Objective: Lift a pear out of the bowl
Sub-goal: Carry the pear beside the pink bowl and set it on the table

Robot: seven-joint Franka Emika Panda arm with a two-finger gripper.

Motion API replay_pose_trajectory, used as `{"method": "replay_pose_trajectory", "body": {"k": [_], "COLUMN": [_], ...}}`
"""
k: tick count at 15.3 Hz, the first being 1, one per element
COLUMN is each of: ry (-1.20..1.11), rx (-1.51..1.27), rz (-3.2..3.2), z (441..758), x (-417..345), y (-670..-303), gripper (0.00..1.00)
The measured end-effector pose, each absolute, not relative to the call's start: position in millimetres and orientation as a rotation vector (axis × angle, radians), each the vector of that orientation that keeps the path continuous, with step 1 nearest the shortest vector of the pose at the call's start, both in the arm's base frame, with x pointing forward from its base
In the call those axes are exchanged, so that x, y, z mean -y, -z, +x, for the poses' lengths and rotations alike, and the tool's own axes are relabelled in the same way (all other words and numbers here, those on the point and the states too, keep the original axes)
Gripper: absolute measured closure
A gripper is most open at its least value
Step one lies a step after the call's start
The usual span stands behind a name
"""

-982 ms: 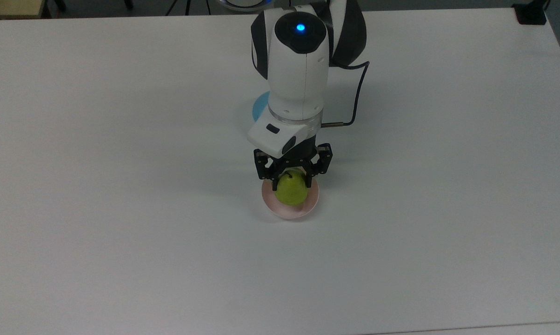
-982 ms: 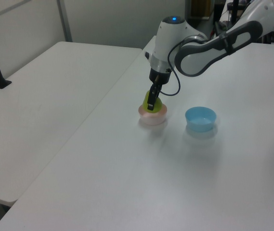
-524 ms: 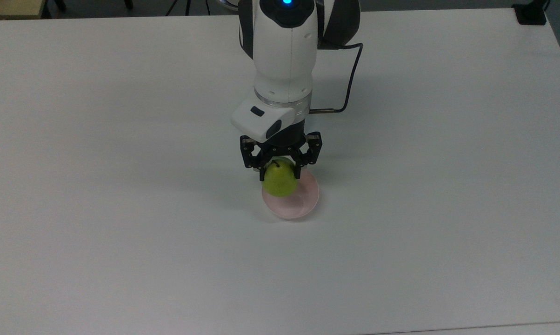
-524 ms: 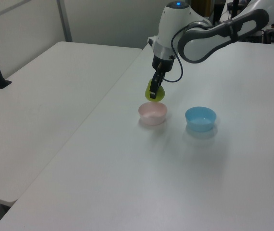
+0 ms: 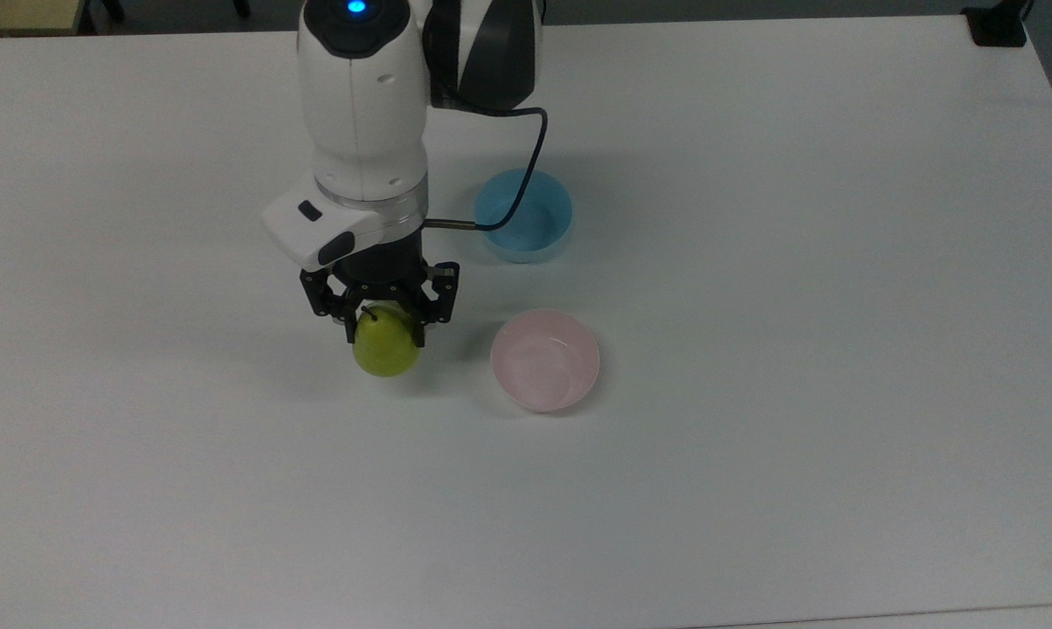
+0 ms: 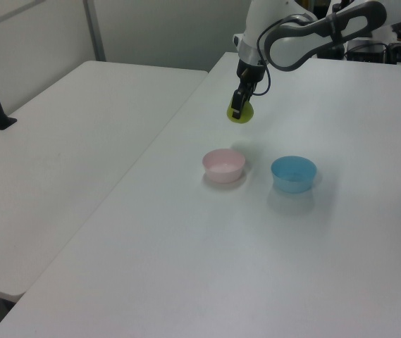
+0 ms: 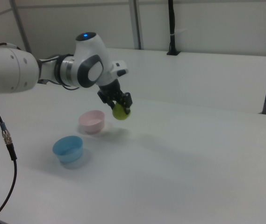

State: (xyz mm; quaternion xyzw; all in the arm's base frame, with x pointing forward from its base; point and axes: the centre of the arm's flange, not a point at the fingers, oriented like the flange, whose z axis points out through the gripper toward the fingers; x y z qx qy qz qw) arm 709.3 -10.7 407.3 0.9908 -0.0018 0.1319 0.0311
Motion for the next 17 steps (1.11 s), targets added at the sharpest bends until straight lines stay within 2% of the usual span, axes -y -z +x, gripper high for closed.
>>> {"method": "replay_pose_trajectory", "body": {"k": [5,9,13,17], "ry": [-0.441,-0.383,-0.431,-0.445], "rx": [0.002,-0.022,-0.038,-0.037], "rz": [3.032,3.024,3.004,3.001], "z": [716,719,724,725], "x": [43,54,55,56], "y": [-385,-349,-335,-336], "gripper": [0.32,0.32,0.32,0.22]}}
